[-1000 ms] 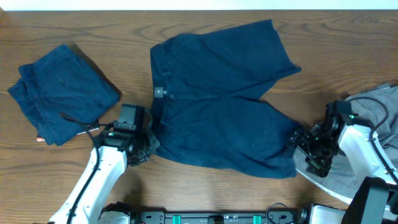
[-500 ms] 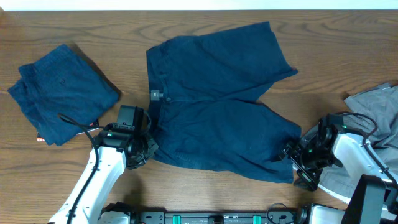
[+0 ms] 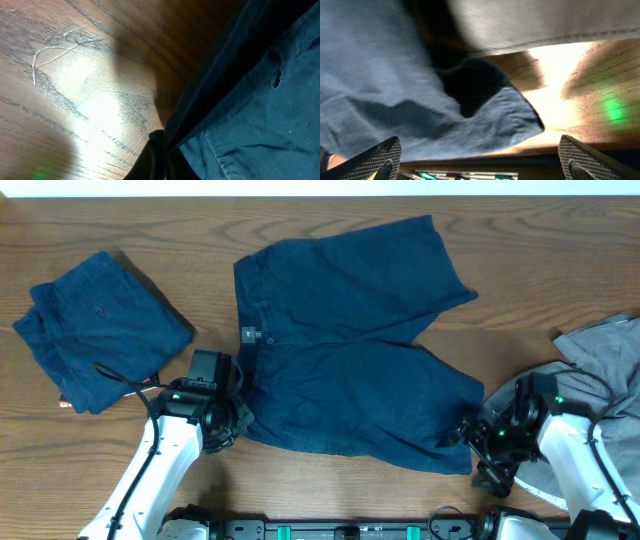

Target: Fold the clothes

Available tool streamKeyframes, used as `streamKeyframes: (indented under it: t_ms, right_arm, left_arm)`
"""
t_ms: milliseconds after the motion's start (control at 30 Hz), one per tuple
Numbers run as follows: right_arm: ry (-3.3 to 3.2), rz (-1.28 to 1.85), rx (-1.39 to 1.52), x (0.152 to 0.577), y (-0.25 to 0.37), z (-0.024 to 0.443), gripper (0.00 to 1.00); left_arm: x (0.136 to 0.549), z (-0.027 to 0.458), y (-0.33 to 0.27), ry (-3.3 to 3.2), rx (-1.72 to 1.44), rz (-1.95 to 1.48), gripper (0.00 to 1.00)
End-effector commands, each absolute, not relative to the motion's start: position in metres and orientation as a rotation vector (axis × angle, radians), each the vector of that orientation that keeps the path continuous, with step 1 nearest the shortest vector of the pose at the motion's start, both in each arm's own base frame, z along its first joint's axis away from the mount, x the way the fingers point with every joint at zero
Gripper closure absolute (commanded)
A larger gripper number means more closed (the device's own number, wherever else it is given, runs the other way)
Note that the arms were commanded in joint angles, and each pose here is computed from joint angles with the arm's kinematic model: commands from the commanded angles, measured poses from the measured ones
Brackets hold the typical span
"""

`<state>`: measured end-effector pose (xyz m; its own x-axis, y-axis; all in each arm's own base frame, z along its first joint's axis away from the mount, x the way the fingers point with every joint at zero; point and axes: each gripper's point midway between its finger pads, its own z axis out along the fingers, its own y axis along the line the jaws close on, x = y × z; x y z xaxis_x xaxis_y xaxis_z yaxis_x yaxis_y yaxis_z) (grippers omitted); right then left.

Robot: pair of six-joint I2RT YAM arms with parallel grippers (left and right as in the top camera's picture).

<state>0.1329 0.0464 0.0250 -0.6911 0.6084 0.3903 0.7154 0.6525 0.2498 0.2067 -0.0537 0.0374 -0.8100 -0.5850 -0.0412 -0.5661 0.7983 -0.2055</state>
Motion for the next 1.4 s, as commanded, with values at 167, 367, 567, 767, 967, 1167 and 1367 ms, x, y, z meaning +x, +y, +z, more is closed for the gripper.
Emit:
streamKeyframes:
  t_ms: [167,367,567,767,967,1167,1367]
  right_arm:
    - [-2.506,-0.536,-1.239,0.108,0.053,-0.010,0.04]
    - [-2.536,-0.559,-1.283,0.110,0.052,-0.026,0.19]
    - [-2.607,-0.603,-1.292,0.128,0.049,-0.027,0.99]
    - [-2.671,-0.619,-1.315,0.149,0.041,-0.020,0.99]
    - [-2.849,-0.583,-1.273,0.193,0.020,0.023,0.99]
    - [-3.066,-0.466,-1.266,0.226,-0.007,0.092,0.99]
    - [-3.315,-0.481,-1.170,0.245,-0.016,0.166,0.99]
  left_arm:
    - [0.212,0.041,-0.049,2.870,-0.904,-0.249,0.94]
    - [0.212,0.041,-0.049,2.870,-0.904,-0.249,0.93]
    - [0.211,0.041,-0.049,2.872,-0.904,-0.248,0.94]
    - [0.198,0.043,-0.061,2.963,-0.786,-0.332,0.94]
    - [0.179,0.072,-0.077,3.023,-0.615,-0.485,0.94]
    - [0.164,0.124,-0.075,2.929,-0.461,-0.519,0.94]
    - [0.152,0.177,-0.081,2.732,-0.355,-0.640,0.94]
